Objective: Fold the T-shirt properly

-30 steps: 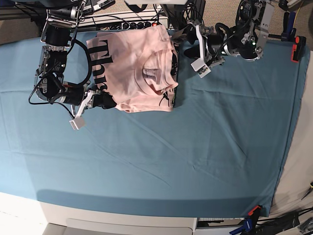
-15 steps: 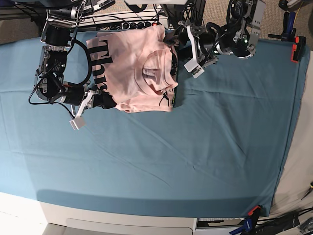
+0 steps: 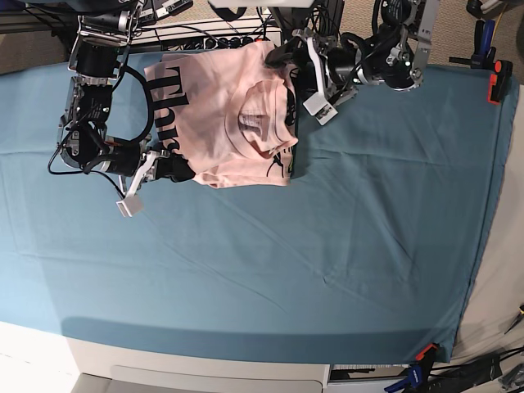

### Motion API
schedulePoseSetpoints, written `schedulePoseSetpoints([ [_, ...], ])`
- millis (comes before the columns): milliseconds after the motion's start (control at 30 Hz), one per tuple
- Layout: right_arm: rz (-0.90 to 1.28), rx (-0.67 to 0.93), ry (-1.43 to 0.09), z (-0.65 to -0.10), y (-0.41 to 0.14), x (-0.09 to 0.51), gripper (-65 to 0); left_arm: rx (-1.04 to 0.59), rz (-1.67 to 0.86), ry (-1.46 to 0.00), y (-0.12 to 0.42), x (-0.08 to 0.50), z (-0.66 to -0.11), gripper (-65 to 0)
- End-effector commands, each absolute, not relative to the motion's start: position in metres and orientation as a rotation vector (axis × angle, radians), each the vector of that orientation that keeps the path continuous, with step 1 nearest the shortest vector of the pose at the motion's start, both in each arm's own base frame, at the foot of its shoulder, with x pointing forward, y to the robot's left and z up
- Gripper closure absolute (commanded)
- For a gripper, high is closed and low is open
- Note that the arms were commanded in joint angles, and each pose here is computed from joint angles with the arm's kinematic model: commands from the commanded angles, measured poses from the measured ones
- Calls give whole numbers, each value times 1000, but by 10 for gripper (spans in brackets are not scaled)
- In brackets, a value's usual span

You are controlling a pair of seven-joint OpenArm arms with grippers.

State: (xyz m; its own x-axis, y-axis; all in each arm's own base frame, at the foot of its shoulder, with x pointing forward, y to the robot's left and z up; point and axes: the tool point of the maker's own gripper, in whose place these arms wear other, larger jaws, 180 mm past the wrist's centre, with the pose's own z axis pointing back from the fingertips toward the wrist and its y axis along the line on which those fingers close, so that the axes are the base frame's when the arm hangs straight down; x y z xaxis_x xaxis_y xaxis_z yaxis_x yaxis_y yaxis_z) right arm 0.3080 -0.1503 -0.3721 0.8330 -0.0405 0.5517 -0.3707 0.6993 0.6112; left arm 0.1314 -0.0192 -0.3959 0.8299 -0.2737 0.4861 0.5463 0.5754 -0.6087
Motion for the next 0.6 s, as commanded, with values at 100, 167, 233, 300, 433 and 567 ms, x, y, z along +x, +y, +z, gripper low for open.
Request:
schedulePoseSetpoints([
  [100, 212, 782, -614, -360, -154, 317, 0, -728, -528, -200, -6, 102, -422, -435],
  [167, 212, 782, -614, -360, -154, 317, 0, -729, -527, -212, -7, 106, -421, -400],
  [233, 214, 782, -614, -360, -154, 317, 0, -718, -531, -226, -7, 111, -421, -305],
  [300, 214, 782, -614, -360, -154, 317, 0, -688, -518, -238, -5, 118, -422, -146],
  [433, 211, 780, -617, -359, -155, 318, 0, -633, -539, -256, 1, 131, -424, 0],
  [567, 184, 774, -640, -356, -164, 320, 0, -559, -565, -258, 16, 142, -428, 0],
])
